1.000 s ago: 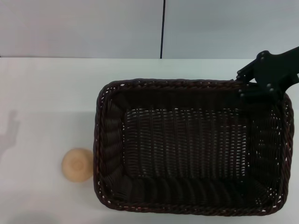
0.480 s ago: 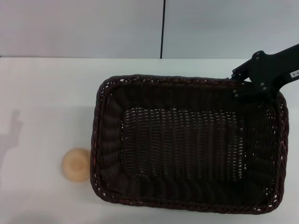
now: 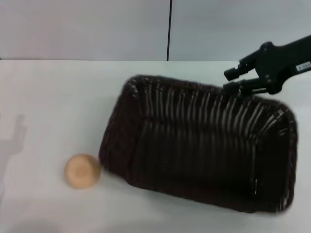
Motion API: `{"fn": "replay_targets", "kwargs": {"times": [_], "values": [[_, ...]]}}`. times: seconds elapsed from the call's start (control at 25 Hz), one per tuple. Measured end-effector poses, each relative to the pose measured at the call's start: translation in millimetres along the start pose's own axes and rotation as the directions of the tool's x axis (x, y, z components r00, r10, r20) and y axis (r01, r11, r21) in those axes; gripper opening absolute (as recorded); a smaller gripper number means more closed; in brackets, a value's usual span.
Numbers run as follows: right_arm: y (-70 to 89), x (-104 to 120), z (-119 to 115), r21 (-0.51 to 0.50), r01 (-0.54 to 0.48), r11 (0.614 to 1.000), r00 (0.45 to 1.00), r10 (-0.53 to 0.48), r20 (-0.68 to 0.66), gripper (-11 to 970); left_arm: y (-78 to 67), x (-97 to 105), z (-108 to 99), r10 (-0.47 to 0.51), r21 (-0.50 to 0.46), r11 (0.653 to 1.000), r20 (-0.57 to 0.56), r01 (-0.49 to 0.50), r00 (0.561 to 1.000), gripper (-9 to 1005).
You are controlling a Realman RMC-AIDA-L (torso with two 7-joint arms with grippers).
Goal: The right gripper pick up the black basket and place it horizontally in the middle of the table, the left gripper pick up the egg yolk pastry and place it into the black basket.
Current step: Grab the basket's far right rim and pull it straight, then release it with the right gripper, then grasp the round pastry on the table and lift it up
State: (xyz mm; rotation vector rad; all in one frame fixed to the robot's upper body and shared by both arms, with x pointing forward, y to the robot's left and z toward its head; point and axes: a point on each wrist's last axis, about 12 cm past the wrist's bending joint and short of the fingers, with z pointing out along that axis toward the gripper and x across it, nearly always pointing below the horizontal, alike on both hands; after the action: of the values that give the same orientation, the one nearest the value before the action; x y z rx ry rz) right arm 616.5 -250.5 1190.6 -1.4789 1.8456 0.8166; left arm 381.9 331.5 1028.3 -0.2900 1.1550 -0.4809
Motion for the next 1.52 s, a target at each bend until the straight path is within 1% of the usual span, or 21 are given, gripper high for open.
{"fn": "replay_targets", "kwargs": {"times": [0.32, 0.4, 0.44, 0.48, 0.56, 0.6, 0.64, 0.68, 0.8, 0.84, 0.88, 0.92, 0.96, 1.0, 1.04, 1.12, 1.2, 1.24, 1.36, 1.44, 1.52], "values": [[-8.1, -16, 7, 0.072, 0.055, 0.996, 0.992, -0.063, 0.112, 319, -1.1, 1, 2, -0.005, 0.009, 1.000, -0.006, 0.005, 1.000, 670], [-10.5, -13, 7, 0.129, 0.031, 0.991, 0.981, -0.055, 0.187, 319, -1.5, 2, 1, -0.006, 0.019, 1.000, -0.018, 0.006, 1.000, 670], [-10.8, -2, 4, 0.192, -0.022, 0.981, 0.961, -0.032, 0.273, 319, -1.4, 2, 1, -0.006, 0.028, 1.000, -0.028, 0.007, 1.000, 670], [-10.8, -2, 4, 0.192, -0.022, 0.981, 0.961, -0.032, 0.273, 319, -0.6, 2, 1, -0.005, 0.041, 0.999, -0.043, 0.007, 0.999, 671], [-8.0, 13, 0, 0.255, -0.105, 0.961, 0.923, -0.001, 0.385, 319, 3.1, 2, 2, 0.004, 0.113, 0.994, -0.125, 0.010, 0.992, 671], [-5.6, 22, -2, 0.280, -0.151, 0.948, 0.899, 0.013, 0.437, 319, 4.5, 2, 3, 0.009, 0.137, 0.991, -0.152, 0.012, 0.988, 671], [1.9, 42, -9, 0.331, -0.245, 0.911, 0.831, 0.022, 0.556, 319, 6.0, 2, 4, 0.017, 0.167, 0.986, -0.188, 0.015, 0.982, 671], [1.9, 42, -9, 0.331, -0.245, 0.911, 0.831, 0.022, 0.556, 318, 7.4, 1, 5, 0.025, 0.196, 0.980, -0.223, 0.020, 0.975, 671], [17.6, 73, -21, 0.399, -0.354, 0.846, 0.728, -0.019, 0.685, 318, 12.7, 0, 9, 0.076, 0.304, 0.952, -0.363, 0.041, 0.929, 671], [29.8, 95, -29, 0.427, -0.436, 0.792, 0.652, -0.049, 0.757, 318, 14.2, 0, 9, 0.099, 0.331, 0.943, -0.396, 0.042, 0.913, 671], [29.8, 95, -29, 0.427, -0.436, 0.792, 0.652, -0.049, 0.757, 318, 14.8, 0, 9, 0.118, 0.357, 0.933, -0.428, 0.048, 0.896, 671], [34.5, 105, -32, 0.430, -0.479, 0.765, 0.614, -0.058, 0.787, 318, 16.2, 0, 9, 0.139, 0.378, 0.924, -0.459, 0.051, 0.877, 671], [44.1, 126, -40, 0.431, -0.572, 0.698, 0.532, -0.084, 0.842, 318, 18.2, 0, 8, 0.166, 0.399, 0.915, -0.498, 0.055, 0.851, 671], [44.1, 126, -40, 0.431, -0.572, 0.698, 0.532, -0.084, 0.842, 318, 18.2, 0, 8, 0.166, 0.399, 0.915, -0.498, 0.055, 0.851, 671], [52.2, 142, -47, 0.425, -0.639, 0.641, 0.471, -0.111, 0.875, 318, 19.8, 1, 6, 0.183, 0.407, 0.912, -0.522, 0.055, 0.833, 671], [59.2, 154, -54, 0.428, -0.680, 0.595, 0.435, -0.141, 0.889, 318, 21.3, 2, 1, 0.214, 0.426, 0.903, -0.569, 0.063, 0.794, 671], [61.3, 157, -56, 0.431, -0.691, 0.579, 0.429, -0.151, 0.891, 318, 21.4, 3, 0, 0.222, 0.434, 0.899, -0.580, 0.067, 0.783, 671], [64.4, 164, -58, 0.432, -0.714, 0.551, 0.415, -0.165, 0.895, 318, 20.9, 3, -3, 0.236, 0.452, 0.889, -0.597, 0.078, 0.767, 671], [64.9, 169, -58, 0.419, -0.739, 0.528, 0.397, -0.162, 0.903, 318, 19.4, 4, -4, 0.245, 0.467, 0.879, -0.609, 0.091, 0.755, 672], [64.6, 173, -58, 0.407, -0.759, 0.509, 0.382, -0.159, 0.910, 318, 15.9, 10, -5, 0.262, 0.491, 0.863, -0.635, 0.118, 0.727, 672], [64.5, 173, -58, 0.407, -0.759, 0.508, 0.381, -0.159, 0.911, 319, 15.2, 13, -5, 0.273, 0.497, 0.859, -0.649, 0.123, 0.710, 672]]}}
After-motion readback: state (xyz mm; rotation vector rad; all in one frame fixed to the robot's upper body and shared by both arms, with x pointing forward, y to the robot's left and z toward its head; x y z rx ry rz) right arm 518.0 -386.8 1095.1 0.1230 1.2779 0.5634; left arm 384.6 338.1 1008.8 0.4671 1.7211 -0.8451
